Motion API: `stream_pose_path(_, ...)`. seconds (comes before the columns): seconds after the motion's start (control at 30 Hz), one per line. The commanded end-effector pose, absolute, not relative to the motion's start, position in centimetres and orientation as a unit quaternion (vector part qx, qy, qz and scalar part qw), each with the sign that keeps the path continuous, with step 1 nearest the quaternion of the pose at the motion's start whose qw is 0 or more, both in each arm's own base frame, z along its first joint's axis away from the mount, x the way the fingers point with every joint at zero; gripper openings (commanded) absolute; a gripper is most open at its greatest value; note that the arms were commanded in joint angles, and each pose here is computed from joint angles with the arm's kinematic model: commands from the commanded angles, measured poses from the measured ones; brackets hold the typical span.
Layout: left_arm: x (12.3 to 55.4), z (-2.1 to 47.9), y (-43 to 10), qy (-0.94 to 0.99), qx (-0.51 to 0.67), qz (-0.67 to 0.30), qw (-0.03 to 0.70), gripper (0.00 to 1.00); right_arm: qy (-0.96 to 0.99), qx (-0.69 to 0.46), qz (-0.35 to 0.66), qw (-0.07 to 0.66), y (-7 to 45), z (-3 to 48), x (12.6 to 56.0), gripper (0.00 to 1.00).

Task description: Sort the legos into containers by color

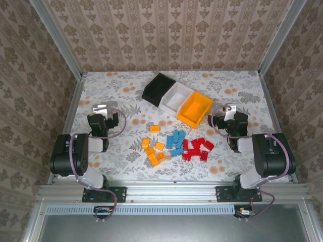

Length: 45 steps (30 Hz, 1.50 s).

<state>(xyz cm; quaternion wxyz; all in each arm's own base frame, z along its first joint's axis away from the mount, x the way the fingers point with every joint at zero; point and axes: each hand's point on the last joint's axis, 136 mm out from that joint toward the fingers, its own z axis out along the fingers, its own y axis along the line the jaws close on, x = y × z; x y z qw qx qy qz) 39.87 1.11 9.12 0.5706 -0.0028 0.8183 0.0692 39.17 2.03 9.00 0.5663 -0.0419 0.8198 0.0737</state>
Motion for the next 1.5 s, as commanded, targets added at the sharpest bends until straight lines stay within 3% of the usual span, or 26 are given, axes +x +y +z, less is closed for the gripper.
stream_pose_path(0.0,39.8,9.6,1.0,0.815,0.007,0.069,0.576,1.0,0.815,-0.005,0.05,0.577,0.6,9.9,39.9,1.0)
stream_pose_path(0.3,39.9,10.7,1.7,0.814,-0.012,0.098,0.572,1.0,0.824,0.032,0.018,0.565,-0.8,10.7,40.1,1.0)
stream_pose_path(0.43,40.3,13.3,2.7,0.834,-0.036,0.131,0.535,1.0,0.864,0.106,-0.03,0.492,-3.7,12.7,41.2,1.0)
stream_pose_path(0.6,40.4,15.8,3.0,0.89,-0.072,0.129,0.43,1.0,0.871,0.174,0.017,0.459,-4.2,15.7,42.3,1.0)
stream_pose_path(0.8,40.5,17.1,0.4,0.938,-0.082,0.062,0.332,1.0,0.884,0.241,0.076,0.394,-5.0,17.0,42.7,1.0)
stream_pose_path(0.93,39.9,18.5,-0.9,0.937,-0.122,0.01,0.327,1.0,0.891,0.244,0.118,0.365,-3.7,17.8,43.2,1.0)
stream_pose_path(1.2,40.0,21.4,-7.2,0.93,-0.074,-0.13,0.335,1.0,0.899,0.244,0.187,0.311,-1.1,19.7,42.9,1.0)
stream_pose_path(1.47,39.2,21.3,-14.3,0.935,-0.022,-0.215,0.283,0.99,0.938,0.203,0.195,0.203,3.6,20.9,39.4,0.98)
